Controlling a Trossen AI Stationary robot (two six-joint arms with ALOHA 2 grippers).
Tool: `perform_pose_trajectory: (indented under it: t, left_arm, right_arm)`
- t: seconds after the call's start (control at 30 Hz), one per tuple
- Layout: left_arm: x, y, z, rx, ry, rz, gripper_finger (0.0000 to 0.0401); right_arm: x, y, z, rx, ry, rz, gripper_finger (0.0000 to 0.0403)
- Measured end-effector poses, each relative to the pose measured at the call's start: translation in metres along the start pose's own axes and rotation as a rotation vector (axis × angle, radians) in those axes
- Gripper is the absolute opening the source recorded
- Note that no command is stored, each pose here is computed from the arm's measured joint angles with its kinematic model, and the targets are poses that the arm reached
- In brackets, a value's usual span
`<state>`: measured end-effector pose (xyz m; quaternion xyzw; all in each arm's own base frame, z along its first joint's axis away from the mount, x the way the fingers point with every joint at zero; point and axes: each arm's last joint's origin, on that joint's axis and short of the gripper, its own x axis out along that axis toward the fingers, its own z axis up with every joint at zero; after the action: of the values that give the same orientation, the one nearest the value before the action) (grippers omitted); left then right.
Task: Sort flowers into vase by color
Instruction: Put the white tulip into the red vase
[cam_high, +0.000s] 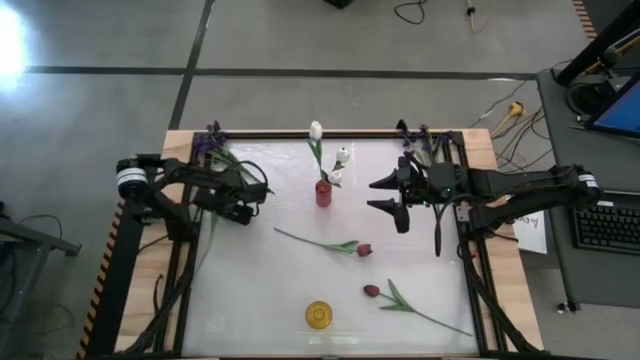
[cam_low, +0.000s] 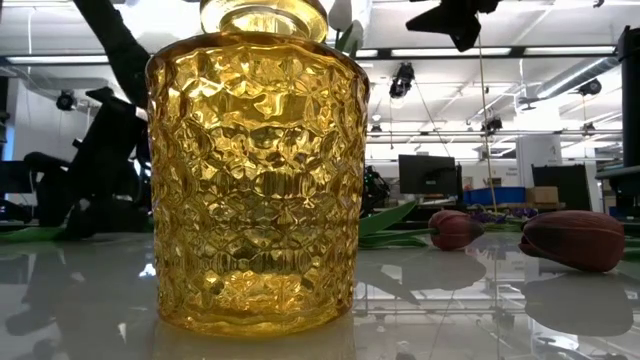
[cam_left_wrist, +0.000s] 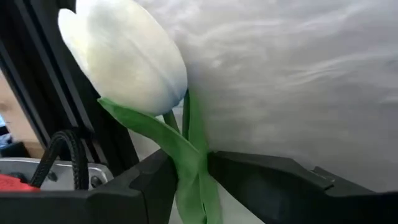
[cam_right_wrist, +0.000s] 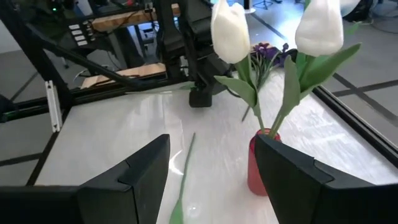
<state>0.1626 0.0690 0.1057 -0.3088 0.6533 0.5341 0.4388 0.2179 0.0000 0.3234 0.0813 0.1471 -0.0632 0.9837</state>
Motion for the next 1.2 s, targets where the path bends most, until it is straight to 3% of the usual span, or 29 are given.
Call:
perform_pose_trajectory:
  t: [0.23,0.5,0.67,0.8,0.93,1.07,1.2]
  left_arm:
    - [-0.018,-0.003,0.006,-0.001,-0.046,-0.063,0.0147]
    - [-0.037,-0.003,0.007,0.019,-0.153,-0.153,0.0018]
    - [-0.071,0.0,-0.002,0.026,-0.315,-0.259,0.0012]
    - [-0.113,0.006,-0.026,0.01,-0.527,-0.411,0.0002]
    - [-0.154,0.009,-0.062,0.033,-0.795,-0.637,0.0001]
    - [-0.181,0.003,-0.103,0.115,-1.058,-0.84,0.0]
    - [-0.196,-0.008,-0.14,0.218,-1.266,-0.954,0.0]
  right_arm:
    - [0.0,-0.001,0.0,-0.002,-0.005,-0.019,0.0226]
    - [-0.001,-0.001,0.0,-0.002,-0.003,-0.018,0.0226]
    - [-0.004,-0.001,0.001,-0.001,-0.009,-0.013,0.0226]
    - [-0.009,0.006,0.002,-0.026,-0.027,0.022,0.0226]
    - [-0.011,0.02,0.001,-0.082,-0.036,0.089,0.0226]
    - [-0.008,0.037,-0.003,-0.152,-0.032,0.157,0.0226]
    - [-0.002,0.051,-0.012,-0.186,0.008,0.207,0.0226]
